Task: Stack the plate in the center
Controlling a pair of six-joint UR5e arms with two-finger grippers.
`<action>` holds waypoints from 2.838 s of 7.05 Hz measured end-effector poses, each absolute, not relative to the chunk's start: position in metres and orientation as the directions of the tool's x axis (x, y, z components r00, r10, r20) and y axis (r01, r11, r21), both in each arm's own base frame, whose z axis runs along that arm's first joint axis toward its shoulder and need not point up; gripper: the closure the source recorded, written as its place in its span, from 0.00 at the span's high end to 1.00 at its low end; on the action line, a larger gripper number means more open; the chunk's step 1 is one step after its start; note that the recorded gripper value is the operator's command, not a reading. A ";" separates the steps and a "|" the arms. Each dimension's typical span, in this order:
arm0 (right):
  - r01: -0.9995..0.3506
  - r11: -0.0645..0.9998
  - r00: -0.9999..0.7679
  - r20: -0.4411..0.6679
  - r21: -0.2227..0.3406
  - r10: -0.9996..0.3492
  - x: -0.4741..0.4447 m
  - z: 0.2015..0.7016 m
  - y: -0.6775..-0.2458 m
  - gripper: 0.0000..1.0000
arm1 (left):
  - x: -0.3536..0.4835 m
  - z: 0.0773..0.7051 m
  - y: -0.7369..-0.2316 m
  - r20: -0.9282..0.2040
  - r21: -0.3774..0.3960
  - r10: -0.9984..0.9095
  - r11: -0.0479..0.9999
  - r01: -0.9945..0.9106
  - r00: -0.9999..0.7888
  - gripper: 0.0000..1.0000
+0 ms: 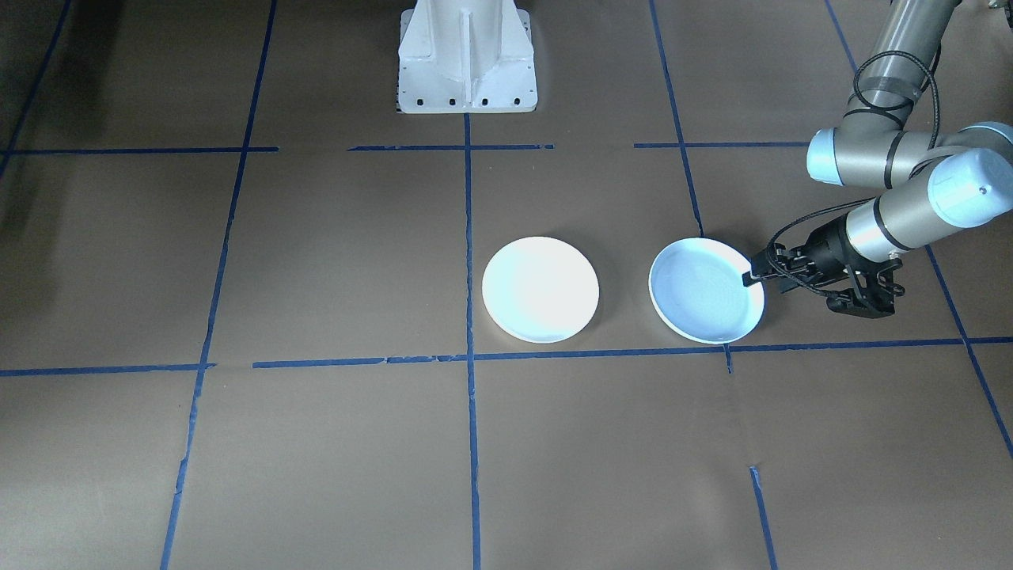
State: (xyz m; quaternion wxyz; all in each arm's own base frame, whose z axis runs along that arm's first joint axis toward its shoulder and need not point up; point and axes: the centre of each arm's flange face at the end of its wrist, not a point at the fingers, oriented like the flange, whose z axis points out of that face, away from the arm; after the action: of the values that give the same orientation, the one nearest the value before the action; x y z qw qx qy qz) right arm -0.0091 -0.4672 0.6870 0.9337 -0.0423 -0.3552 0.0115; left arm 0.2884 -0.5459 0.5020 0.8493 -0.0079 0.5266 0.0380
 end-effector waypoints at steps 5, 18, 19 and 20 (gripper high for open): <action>0.010 0.996 0.747 0.662 -0.087 0.051 -0.010 0.687 -0.467 1.00 | 0.348 0.402 -0.550 -0.939 -0.021 -0.012 1.000 -0.022 0.345 0.73; 0.009 0.996 0.747 0.662 -0.087 0.052 -0.009 0.687 -0.467 1.00 | 0.486 0.365 -0.505 -0.921 -0.046 -0.059 0.998 0.041 0.384 0.00; 0.009 0.996 0.747 0.662 -0.087 0.051 -0.009 0.687 -0.467 1.00 | 0.487 0.364 -0.505 -0.921 -0.047 -0.059 0.998 0.039 0.386 0.00; 0.009 0.996 0.747 0.662 -0.087 0.051 -0.009 0.687 -0.467 1.00 | 0.488 0.363 -0.505 -0.921 -0.048 -0.059 0.998 0.039 0.386 0.00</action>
State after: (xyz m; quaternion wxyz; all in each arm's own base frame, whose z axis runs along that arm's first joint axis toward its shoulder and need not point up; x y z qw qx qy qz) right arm -0.0095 -0.4672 0.6870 0.9338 -0.0424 -0.3552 0.0111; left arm 0.4877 -0.5053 0.3626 0.8323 -0.0091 0.5534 -0.0293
